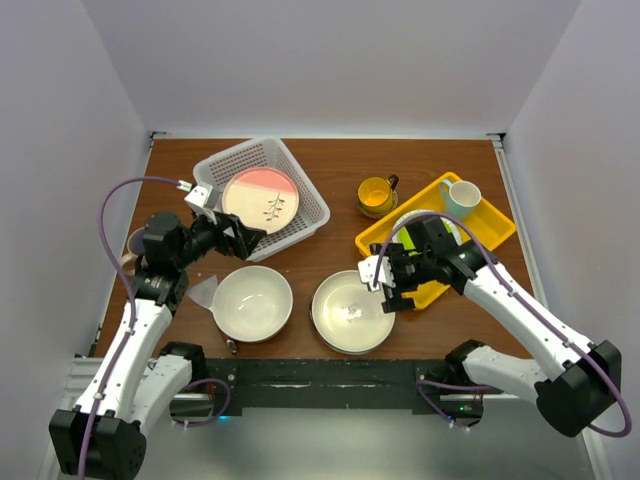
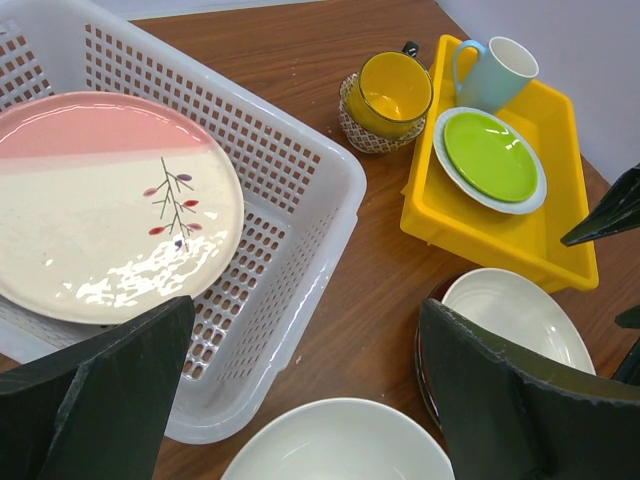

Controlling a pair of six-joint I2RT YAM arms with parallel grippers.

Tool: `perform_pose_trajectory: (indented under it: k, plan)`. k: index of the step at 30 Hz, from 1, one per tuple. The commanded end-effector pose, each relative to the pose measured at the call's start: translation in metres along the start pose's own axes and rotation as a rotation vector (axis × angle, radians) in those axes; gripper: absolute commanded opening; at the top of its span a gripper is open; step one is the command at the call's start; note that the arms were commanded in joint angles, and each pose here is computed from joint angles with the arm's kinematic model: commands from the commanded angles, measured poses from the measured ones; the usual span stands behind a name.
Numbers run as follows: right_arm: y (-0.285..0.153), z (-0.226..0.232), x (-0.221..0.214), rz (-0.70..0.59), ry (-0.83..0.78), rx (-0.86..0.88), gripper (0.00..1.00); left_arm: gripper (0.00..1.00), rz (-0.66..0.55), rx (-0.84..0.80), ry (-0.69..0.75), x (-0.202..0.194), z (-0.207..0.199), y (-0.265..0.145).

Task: Place the mixed dishes into the plastic bin
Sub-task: Pick up the plate at the center of the board.

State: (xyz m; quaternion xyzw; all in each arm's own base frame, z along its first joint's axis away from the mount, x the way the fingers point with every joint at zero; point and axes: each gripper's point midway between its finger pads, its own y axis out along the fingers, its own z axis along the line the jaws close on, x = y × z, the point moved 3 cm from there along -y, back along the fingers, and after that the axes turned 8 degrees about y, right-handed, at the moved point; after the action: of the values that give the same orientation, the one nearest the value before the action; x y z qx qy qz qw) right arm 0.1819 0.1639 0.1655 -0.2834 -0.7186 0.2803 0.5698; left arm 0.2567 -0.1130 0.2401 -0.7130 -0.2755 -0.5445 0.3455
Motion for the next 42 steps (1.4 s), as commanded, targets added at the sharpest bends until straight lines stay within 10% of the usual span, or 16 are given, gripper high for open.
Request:
perform_pose_trajectory:
  k: [1,8,21,42]
  plan:
    - [-0.005,-0.025,0.001,0.037,0.089,-0.147,0.98,1.00,-0.041,0.002,0.040,0.008,0.003,0.002]
    - [-0.005,-0.061,0.016,-0.002,0.323,-0.303,0.98,1.00,-0.040,0.008,0.041,0.008,0.004,0.002]
    - [0.040,-0.056,0.013,-0.016,0.395,-0.092,0.56,1.00,-0.036,0.005,0.036,0.007,0.004,0.003]
    - [0.083,-0.071,-0.017,0.095,0.405,-0.062,0.46,1.00,-0.030,-0.013,0.031,0.005,0.001,0.003]
